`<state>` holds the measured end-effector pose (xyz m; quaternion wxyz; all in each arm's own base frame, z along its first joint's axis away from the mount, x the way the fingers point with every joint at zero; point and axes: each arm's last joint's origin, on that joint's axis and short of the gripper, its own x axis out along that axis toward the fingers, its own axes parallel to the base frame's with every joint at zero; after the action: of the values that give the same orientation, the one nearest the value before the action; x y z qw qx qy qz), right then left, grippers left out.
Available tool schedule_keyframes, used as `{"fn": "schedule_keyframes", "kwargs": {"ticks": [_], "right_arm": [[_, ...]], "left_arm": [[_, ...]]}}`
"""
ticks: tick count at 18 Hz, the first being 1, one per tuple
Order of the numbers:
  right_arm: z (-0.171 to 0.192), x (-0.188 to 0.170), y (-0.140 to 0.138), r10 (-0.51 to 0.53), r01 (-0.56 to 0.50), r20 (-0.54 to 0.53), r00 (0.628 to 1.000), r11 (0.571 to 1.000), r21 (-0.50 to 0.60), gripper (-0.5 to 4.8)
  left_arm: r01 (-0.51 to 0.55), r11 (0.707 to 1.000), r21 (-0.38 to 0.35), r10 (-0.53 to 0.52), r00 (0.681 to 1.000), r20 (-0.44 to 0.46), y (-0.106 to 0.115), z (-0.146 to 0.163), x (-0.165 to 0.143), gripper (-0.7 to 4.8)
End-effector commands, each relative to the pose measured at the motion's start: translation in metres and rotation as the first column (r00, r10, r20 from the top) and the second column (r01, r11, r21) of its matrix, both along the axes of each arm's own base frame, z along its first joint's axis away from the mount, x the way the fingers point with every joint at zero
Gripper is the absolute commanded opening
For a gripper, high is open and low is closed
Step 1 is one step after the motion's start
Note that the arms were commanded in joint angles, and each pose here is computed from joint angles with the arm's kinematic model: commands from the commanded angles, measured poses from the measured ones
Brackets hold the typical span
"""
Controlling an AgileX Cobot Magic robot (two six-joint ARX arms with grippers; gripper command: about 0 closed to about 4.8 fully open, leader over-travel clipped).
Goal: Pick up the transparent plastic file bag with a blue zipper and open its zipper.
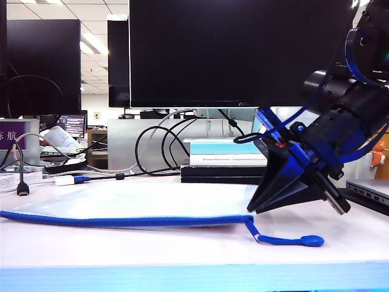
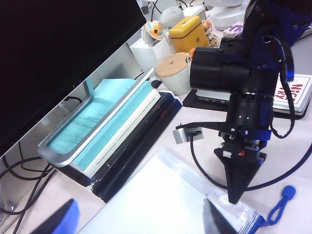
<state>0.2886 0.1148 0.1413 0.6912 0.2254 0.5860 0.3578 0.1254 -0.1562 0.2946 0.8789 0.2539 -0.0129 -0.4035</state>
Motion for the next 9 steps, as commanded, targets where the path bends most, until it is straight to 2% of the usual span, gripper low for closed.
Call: {"fn": "schedule_keyframes", "kwargs": {"ticks": [1, 3, 5, 6, 9], "right_arm": [[0.005, 0.003, 0.003, 0.013, -0.015, 0.026, 1.000, 0.998, 0.060, -0.06], [0.013, 0.004, 0.002, 0.009, -0.013, 0.041, 0.999, 0.995, 0.094, -0.06], [0.032, 0.001, 0.001, 0.006, -0.019, 0.116, 0.993, 0.993, 0.114, -0.06], [0.050, -0.002, 0.000, -0.012, -0.011, 0.170, 0.985, 0.991, 0.135, -0.06], [0.093, -0.015, -0.004, -0.047, -0.014, 0.299, 0.953, 0.980, 0.196, -0.06]], "left_arm": [[-0.002, 1.000, -0.012, 0.002, 1.000, 0.005, 0.000, 0.003, 0.000, 3.41], [-0.005, 1.000, -0.003, 0.005, 1.000, -0.001, 0.000, 0.002, 0.000, 3.41], [-0.003, 1.000, 0.029, 0.003, 1.000, -0.014, 0.001, -0.001, 0.000, 3.59], [0.001, 0.998, 0.060, 0.000, 1.000, -0.017, 0.001, -0.004, -0.001, 4.66], [0.002, 0.998, 0.060, -0.001, 1.000, -0.023, 0.001, -0.004, -0.001, 4.79]]}}
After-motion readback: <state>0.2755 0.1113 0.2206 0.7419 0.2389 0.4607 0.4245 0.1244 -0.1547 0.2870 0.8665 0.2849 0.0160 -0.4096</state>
